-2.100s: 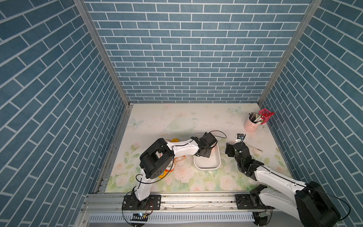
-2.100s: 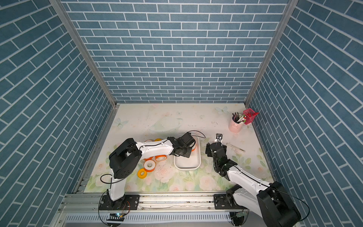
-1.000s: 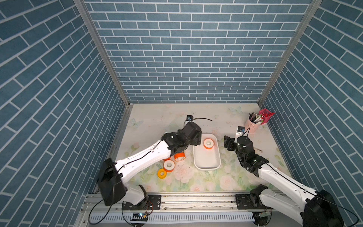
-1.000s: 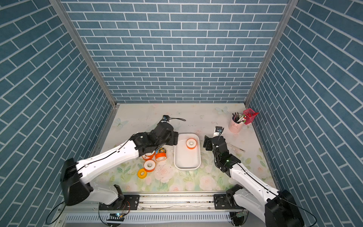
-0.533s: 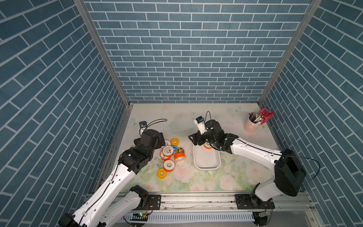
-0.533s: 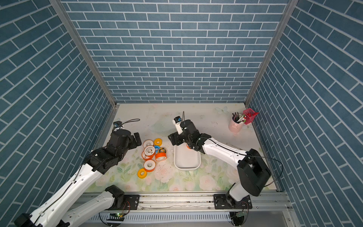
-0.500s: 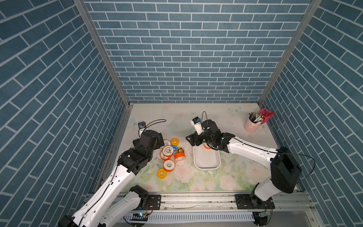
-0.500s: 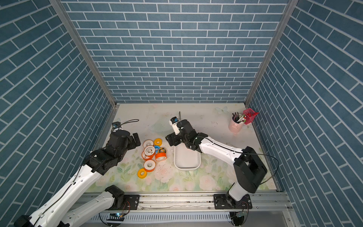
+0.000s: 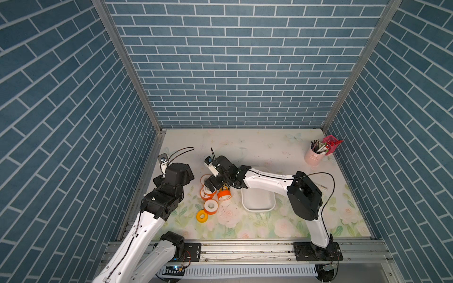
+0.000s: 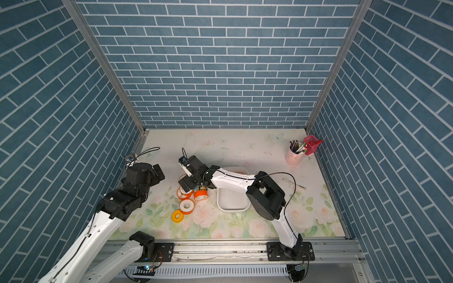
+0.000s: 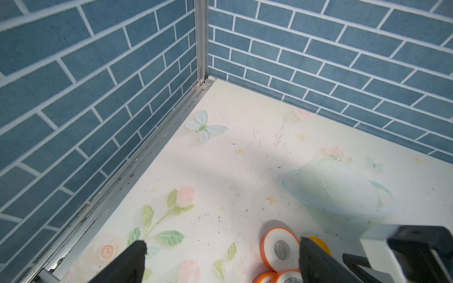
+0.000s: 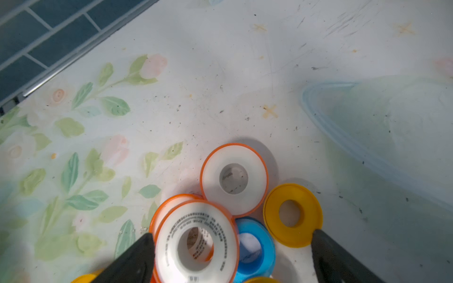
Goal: Put the sealing tape into the storage box
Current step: Pick up the sealing tape at the center of the board.
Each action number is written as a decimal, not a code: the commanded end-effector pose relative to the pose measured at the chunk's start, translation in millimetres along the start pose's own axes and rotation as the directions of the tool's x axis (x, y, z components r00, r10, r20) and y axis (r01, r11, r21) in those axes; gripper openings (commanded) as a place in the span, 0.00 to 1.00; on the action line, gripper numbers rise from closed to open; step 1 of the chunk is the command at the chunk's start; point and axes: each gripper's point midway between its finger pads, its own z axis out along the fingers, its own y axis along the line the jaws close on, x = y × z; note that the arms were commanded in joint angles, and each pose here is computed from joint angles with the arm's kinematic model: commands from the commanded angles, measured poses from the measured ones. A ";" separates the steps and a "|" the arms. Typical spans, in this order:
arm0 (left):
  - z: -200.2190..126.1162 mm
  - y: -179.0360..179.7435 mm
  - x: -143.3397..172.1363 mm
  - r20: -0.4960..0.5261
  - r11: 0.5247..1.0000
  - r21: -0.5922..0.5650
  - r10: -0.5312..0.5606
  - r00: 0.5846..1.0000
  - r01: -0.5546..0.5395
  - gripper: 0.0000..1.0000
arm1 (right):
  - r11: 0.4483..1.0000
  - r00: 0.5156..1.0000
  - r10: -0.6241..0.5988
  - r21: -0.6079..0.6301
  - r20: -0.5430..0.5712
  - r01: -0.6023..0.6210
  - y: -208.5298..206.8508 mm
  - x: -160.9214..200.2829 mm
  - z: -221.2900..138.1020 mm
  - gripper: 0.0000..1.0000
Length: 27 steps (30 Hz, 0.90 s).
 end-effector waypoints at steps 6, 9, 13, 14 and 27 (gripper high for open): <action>3.0 3.3 0.9 -0.002 1.000 -0.006 0.002 1.000 -0.002 1.00 | 0.996 0.993 -0.079 0.044 -0.093 0.083 11.4 15.2 25.9 1.00; 3.8 -0.1 3.2 -0.011 1.000 0.012 0.008 1.000 -0.008 1.00 | 0.995 0.991 -0.089 0.040 -0.096 0.094 18.0 17.4 29.0 1.00; 4.9 -0.8 4.3 -0.015 1.000 0.012 0.011 1.000 -0.011 1.00 | 0.993 0.988 -0.094 0.058 -0.119 0.101 17.5 23.5 34.1 1.00; 5.1 -1.1 4.0 -0.016 1.000 0.012 0.012 1.000 -0.012 1.00 | 0.993 0.987 -0.098 0.055 -0.125 0.106 19.6 25.7 35.4 1.00; 7.1 -1.6 6.1 -0.024 1.000 0.010 0.019 1.000 -0.019 1.00 | 0.991 0.983 -0.116 0.054 -0.143 0.125 28.4 32.2 36.3 0.96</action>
